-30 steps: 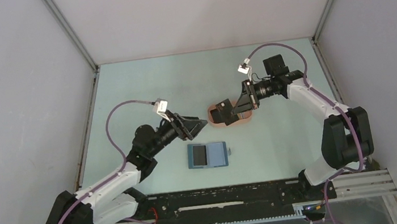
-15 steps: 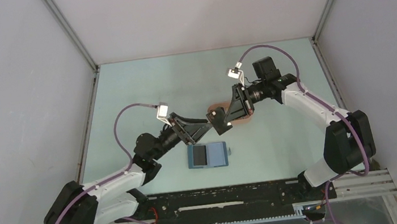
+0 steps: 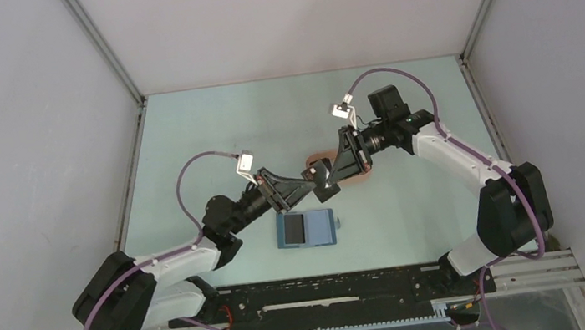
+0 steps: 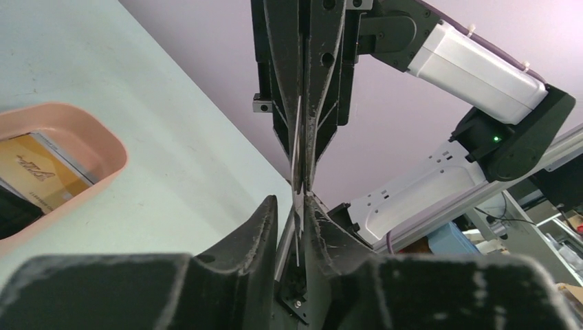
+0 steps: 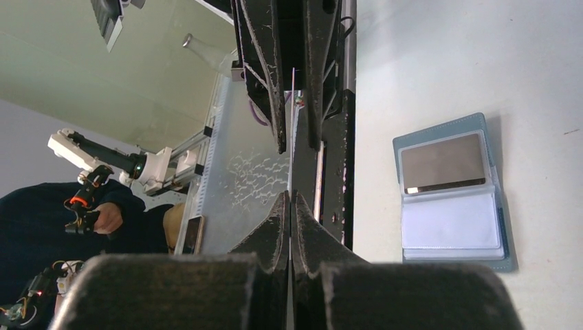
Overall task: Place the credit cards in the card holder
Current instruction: Insert the credit card into the card holder.
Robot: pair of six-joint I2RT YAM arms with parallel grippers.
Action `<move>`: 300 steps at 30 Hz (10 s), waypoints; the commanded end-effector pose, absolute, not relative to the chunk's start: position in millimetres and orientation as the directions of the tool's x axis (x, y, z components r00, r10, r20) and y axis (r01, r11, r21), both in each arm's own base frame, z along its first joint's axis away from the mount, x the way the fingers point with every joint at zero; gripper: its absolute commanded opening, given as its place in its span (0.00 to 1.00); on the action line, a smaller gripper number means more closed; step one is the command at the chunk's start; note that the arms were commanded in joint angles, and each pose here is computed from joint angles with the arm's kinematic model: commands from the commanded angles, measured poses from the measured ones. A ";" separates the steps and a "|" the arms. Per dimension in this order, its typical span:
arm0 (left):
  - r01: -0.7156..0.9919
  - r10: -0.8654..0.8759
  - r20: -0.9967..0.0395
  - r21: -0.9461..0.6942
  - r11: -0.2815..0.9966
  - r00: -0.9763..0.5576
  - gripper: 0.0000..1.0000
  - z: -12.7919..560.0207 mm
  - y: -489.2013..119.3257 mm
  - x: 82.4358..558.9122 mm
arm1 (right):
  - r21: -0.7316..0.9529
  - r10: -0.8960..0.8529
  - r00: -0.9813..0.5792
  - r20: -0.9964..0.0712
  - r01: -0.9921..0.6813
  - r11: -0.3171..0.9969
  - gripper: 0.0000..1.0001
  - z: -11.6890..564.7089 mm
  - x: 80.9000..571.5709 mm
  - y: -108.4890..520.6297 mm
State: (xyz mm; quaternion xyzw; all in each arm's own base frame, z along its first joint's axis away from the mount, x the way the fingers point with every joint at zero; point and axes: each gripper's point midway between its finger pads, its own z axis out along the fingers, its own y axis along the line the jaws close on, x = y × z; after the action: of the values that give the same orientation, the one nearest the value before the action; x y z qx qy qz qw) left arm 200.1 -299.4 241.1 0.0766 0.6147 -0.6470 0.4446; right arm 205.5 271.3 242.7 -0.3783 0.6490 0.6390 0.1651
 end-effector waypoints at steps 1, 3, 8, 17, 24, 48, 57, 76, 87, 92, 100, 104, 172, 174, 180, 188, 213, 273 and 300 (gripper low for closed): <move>0.740 -0.509 -0.659 -0.670 0.062 -0.554 0.20 279.9 -304.3 193.1 | 0.689 -0.282 -0.640 -0.715 -0.714 -0.127 0.00 245.3 202.5 273.2; 0.742 -0.504 -0.662 -0.667 0.060 -0.555 0.06 278.9 -304.2 191.8 | 0.688 -0.283 -0.639 -0.716 -0.715 -0.126 0.00 244.3 202.7 273.6; 0.728 -0.506 -0.661 -0.680 0.091 -0.554 0.00 265.5 -297.3 192.5 | 0.662 -0.282 -0.617 -0.735 -0.742 -0.104 0.27 242.4 204.2 272.3; 0.599 -0.376 -0.644 -0.762 0.245 -0.666 0.00 188.3 -267.2 186.1 | 0.388 -0.316 -0.402 -0.859 -0.915 0.109 0.65 230.5 229.8 234.8; 0.484 -0.196 -0.659 -0.692 0.536 -0.726 0.00 123.2 -236.0 183.0 | 0.005 -0.514 0.020 -0.857 -0.999 -0.046 0.49 170.3 196.0 251.6; 0.392 -0.208 -0.568 -0.746 0.539 -0.796 0.00 96.1 -232.1 205.6 | -0.119 -0.832 0.177 -0.526 -0.984 -0.134 0.34 33.7 195.5 299.9; 0.388 -0.200 -0.558 -0.752 0.533 -0.806 0.00 89.9 -234.4 206.9 | -0.123 -0.864 0.190 -0.466 -0.981 -0.149 0.31 22.5 197.7 288.4; 0.352 -0.194 -0.510 -0.777 0.522 -0.838 0.00 71.9 -238.1 205.6 | -0.115 -0.863 0.188 -0.468 -0.982 -0.152 0.30 25.7 194.4 288.7; 0.315 -0.196 -0.463 -0.802 0.508 -0.864 0.00 60.0 -239.5 199.9 | -0.113 -0.865 0.186 -0.466 -0.982 -0.151 0.30 25.1 193.8 288.7; 0.281 -0.218 -0.425 -0.828 0.485 -0.878 0.00 55.5 -239.8 195.1 | -0.114 -0.866 0.187 -0.465 -0.982 -0.151 0.30 25.0 193.6 288.6; 0.225 -0.290 -0.383 -0.861 0.457 -0.877 0.00 50.8 -236.3 193.4 | -0.115 -0.866 0.187 -0.464 -0.982 -0.151 0.30 25.3 193.6 288.9; 0.213 -0.316 -0.380 -0.865 0.454 -0.869 0.00 48.3 -233.8 192.8 | -0.112 -0.867 0.184 -0.463 -0.982 -0.149 0.30 25.8 193.3 289.3; -0.007 -0.351 -0.228 -0.831 0.557 -0.908 0.00 19.0 -241.9 168.2 | -0.116 -0.868 0.183 -0.462 -0.983 -0.145 0.41 29.3 186.5 297.2; -0.016 -0.363 -0.218 -0.839 0.544 -0.906 0.00 19.9 -243.6 169.3 | -0.118 -0.867 0.184 -0.462 -0.982 -0.145 0.41 29.7 186.6 297.5; -0.034 -0.398 -0.210 -0.850 0.526 -0.893 0.00 21.3 -243.3 172.7 | -0.115 -0.867 0.184 -0.463 -0.982 -0.147 0.41 29.4 185.2 297.9; -0.043 -0.410 -0.201 -0.856 0.515 -0.890 0.00 19.7 -245.5 176.0 | -0.122 -0.864 0.181 -0.470 -0.983 -0.139 0.45 32.6 185.4 299.8; -0.054 -0.391 -0.163 -0.871 0.487 -0.906 0.07 11.5 -258.2 179.1 | -0.215 -0.634 0.450 -0.629 -0.884 -0.415 0.05 83.8 124.0 376.0; 0.029 -0.356 -0.285 -0.815 0.579 -0.890 0.43 24.8 -248.8 186.9 | 0.272 -0.700 -0.225 -0.677 -0.961 0.047 0.39 98.9 178.8 308.4; 0.082 -0.312 -0.330 -0.792 0.605 -0.891 0.21 35.6 -262.5 206.1 | 0.554 -0.612 -0.682 -0.400 -0.712 0.431 0.42 39.4 230.2 294.3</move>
State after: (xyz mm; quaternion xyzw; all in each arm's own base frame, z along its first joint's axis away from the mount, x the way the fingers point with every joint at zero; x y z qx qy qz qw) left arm 193.7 -252.0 24.6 -0.0851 0.8760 -0.4274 0.2065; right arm 218.9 289.8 35.8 -0.4015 0.8387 0.3630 0.0596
